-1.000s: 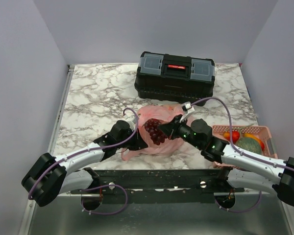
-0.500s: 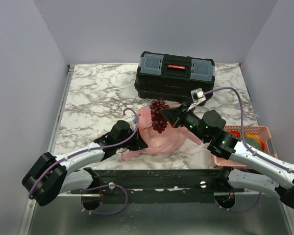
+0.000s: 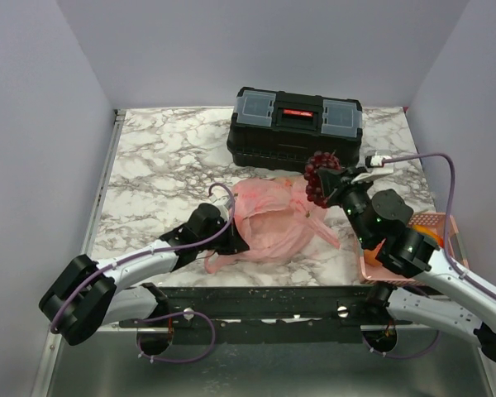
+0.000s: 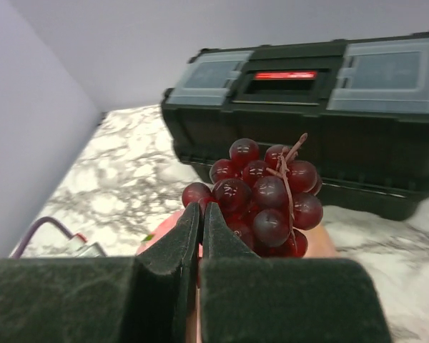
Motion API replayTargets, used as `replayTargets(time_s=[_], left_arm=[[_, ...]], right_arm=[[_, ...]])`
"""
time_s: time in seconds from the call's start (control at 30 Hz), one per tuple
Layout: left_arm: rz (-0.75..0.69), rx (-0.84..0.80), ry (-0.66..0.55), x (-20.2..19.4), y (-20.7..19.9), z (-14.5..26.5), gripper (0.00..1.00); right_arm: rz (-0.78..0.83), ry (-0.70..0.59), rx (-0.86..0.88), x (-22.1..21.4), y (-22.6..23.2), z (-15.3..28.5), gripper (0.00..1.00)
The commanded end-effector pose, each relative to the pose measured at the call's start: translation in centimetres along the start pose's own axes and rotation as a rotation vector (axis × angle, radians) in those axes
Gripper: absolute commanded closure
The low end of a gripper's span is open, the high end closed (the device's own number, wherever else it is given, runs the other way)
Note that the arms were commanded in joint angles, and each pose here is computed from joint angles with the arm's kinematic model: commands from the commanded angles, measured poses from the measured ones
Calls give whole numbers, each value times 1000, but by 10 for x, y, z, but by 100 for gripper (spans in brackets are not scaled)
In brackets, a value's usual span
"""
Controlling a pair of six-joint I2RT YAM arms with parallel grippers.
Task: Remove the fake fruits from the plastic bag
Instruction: Place the fake fruit in the bin.
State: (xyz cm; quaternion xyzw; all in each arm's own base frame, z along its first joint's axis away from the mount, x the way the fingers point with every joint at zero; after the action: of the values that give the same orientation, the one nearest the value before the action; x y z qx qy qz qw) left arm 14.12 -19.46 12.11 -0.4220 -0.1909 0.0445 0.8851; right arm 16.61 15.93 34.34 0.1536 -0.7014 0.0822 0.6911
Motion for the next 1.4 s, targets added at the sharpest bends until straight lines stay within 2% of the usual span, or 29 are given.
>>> replayTargets(time_s=[0.0,0.27,0.53,0.93,1.2,1.27,1.37], left_arm=[[-14,-13,0,3,-5,-3,100],[-21,-20,-2,5,-8,-2,100],[-21,-30,8,7,-11,-5,100],[-20,-49,6,9,-18,-3,100],[-27,-36,-5,4,-11,3,100],[-27,-41,-4,4,-11,3,100],[-25,-59,-6,5,-14,3,100]], right_arm=[[52,-10,-221,12,-32,18,99],[-82,-84,-414,26,-80,71,99],[-151,10,-623,-11,-107,99,99],[-90,137,-772,-64,-83,57,99],[-75,84,-859,-49,-88,50,99],[-33,111,-868,-43,-89,37,99],[39,238,-854,-51,-106,3,99]])
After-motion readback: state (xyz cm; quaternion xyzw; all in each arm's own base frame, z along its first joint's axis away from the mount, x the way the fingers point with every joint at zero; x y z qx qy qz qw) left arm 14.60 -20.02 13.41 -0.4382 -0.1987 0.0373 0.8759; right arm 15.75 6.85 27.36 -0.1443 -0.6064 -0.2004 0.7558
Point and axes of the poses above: each gripper's point midway between its finger pads, its own z axis back along the fingers, its own y axis along the line the jaws close on, x = y × z, the point moved 9 cm from there along z, back along the fingers, and after that the axes turned 13 degrees about z, right-handed, at the moved point
